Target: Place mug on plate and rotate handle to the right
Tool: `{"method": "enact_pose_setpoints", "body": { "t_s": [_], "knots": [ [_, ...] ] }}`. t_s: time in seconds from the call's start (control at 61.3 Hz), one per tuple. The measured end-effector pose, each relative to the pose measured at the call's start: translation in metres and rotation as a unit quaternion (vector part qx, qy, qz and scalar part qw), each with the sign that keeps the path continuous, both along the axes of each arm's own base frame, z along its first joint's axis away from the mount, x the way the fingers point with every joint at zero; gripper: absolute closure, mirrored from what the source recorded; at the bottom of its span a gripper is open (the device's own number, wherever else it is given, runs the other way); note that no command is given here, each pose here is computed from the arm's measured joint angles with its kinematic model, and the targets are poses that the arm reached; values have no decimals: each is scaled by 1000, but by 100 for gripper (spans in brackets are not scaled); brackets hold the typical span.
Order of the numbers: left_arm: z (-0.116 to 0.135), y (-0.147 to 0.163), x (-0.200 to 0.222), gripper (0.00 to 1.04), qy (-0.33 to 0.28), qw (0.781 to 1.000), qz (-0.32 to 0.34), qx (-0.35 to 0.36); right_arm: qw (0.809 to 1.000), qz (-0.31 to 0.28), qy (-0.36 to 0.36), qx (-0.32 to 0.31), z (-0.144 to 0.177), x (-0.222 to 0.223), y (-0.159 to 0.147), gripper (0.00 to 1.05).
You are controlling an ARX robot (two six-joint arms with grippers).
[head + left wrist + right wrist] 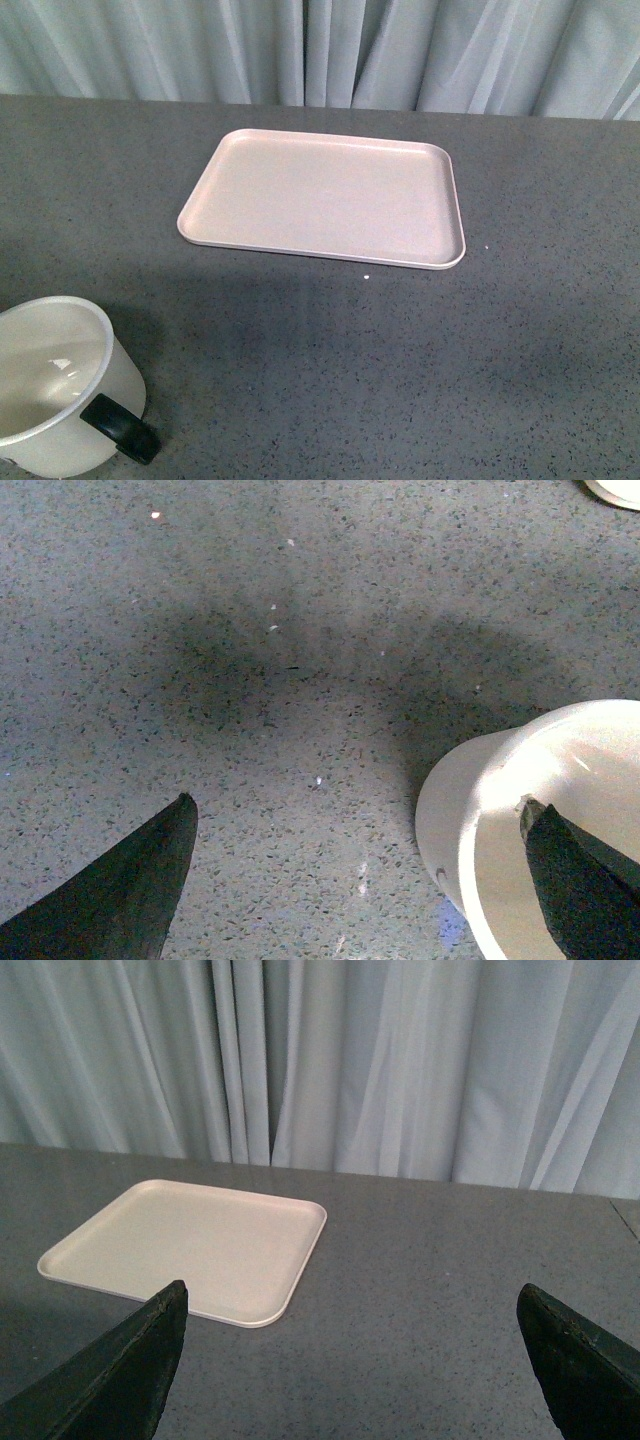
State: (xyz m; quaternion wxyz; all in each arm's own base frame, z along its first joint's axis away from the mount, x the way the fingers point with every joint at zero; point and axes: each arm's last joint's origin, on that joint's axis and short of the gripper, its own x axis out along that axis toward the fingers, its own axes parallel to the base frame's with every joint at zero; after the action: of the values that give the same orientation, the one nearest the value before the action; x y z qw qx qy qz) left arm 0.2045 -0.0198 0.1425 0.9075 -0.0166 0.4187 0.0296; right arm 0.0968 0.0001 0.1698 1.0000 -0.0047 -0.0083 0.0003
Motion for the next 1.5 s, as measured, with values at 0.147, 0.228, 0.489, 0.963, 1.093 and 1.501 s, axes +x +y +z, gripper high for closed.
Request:
{"method": "enact_pose_setpoints", "body": {
  "t_s": [0.147,0.228,0.489,0.963,1.093,1.501],
  "knots": [
    [-1,-4,4,9,2,1000,-10,-4,1000,0,0,0,0,0,0,9],
    [-4,-6,6,9,8,1000,-15,-6,1000,0,0,0,0,0,0,9],
    [-17,-9,16,9,30,999,-24,-9,1000,0,0,0,0,0,0,9],
    [-26,-17,24,69,50,998,-31,-17,1000,0,0,0,0,0,0,9],
    [-26,-17,23,90,56,998,-28,-26,1000,0,0,0,0,0,0,9],
    [5,-31,31,103,37,998,-33,-50,1000,0,0,0,0,0,0,9]
  ]
}}
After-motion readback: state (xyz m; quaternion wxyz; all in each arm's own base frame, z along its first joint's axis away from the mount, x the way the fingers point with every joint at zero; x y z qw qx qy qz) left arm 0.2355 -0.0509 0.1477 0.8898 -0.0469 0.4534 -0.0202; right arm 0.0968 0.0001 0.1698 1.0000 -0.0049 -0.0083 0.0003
